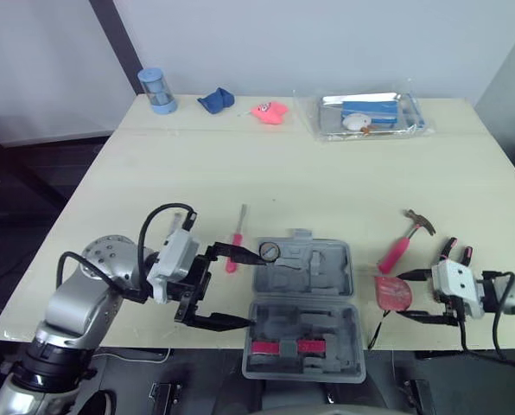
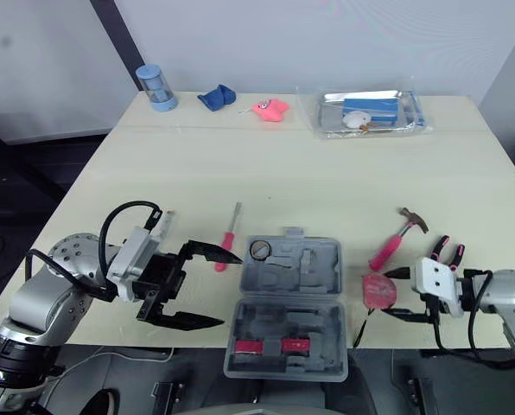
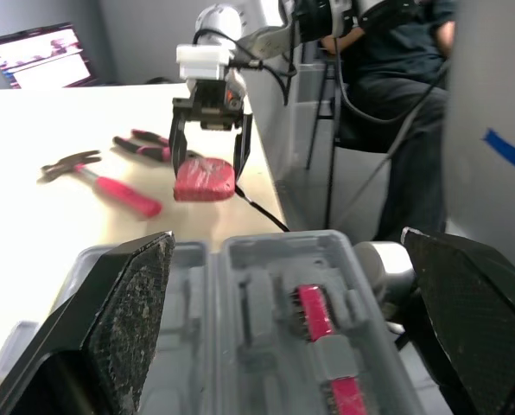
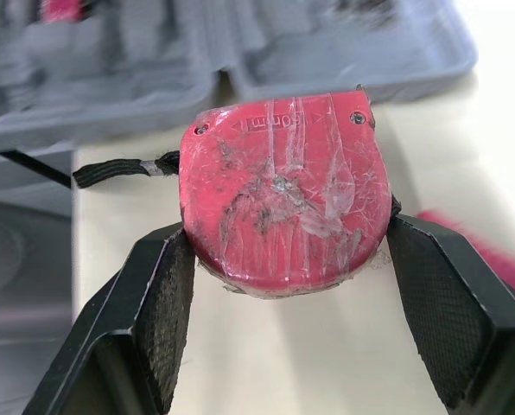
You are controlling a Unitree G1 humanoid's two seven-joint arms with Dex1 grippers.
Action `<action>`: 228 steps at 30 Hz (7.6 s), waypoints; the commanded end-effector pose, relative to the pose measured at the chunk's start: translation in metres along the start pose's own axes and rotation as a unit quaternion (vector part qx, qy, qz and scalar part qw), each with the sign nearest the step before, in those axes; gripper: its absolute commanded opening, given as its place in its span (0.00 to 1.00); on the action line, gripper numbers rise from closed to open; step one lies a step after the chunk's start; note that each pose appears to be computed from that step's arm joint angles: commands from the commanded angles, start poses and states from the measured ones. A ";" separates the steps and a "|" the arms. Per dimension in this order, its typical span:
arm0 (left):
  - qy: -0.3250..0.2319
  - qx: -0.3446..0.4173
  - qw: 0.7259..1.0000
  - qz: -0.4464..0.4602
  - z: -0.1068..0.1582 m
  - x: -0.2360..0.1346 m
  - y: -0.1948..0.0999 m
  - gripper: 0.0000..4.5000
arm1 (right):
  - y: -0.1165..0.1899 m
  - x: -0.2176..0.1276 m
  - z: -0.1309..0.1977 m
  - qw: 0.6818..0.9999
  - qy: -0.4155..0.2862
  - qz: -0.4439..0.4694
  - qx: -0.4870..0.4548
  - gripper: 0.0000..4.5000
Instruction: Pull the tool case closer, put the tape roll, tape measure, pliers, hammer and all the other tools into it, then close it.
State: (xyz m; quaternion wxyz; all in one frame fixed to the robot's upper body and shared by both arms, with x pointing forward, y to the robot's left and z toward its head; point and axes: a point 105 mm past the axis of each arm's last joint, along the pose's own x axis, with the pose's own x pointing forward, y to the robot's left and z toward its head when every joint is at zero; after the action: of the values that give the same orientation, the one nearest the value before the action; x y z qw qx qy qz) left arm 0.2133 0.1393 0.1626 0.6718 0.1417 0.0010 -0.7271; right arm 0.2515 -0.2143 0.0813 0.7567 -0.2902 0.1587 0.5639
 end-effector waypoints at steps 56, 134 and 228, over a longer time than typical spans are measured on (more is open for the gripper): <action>0.015 0.007 0.995 0.095 -0.007 -0.029 0.019 1.00 | -0.045 0.085 0.093 0.973 0.220 -0.013 -0.064 0.97; -0.037 -0.109 0.917 0.381 -0.054 -0.101 0.005 1.00 | -0.025 -0.016 0.013 0.944 -0.185 -0.246 0.119 0.21; -0.032 0.036 0.998 0.039 0.022 -0.009 0.009 1.00 | 0.016 -0.002 -0.096 0.616 -0.008 -0.647 0.450 0.99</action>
State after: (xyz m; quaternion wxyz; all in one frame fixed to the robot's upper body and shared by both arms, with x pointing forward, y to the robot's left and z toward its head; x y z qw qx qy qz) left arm 0.2221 0.1466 0.1807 0.7039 0.1365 -0.0386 -0.6960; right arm 0.2514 -0.2640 0.0134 0.9698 0.0678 0.1396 -0.1881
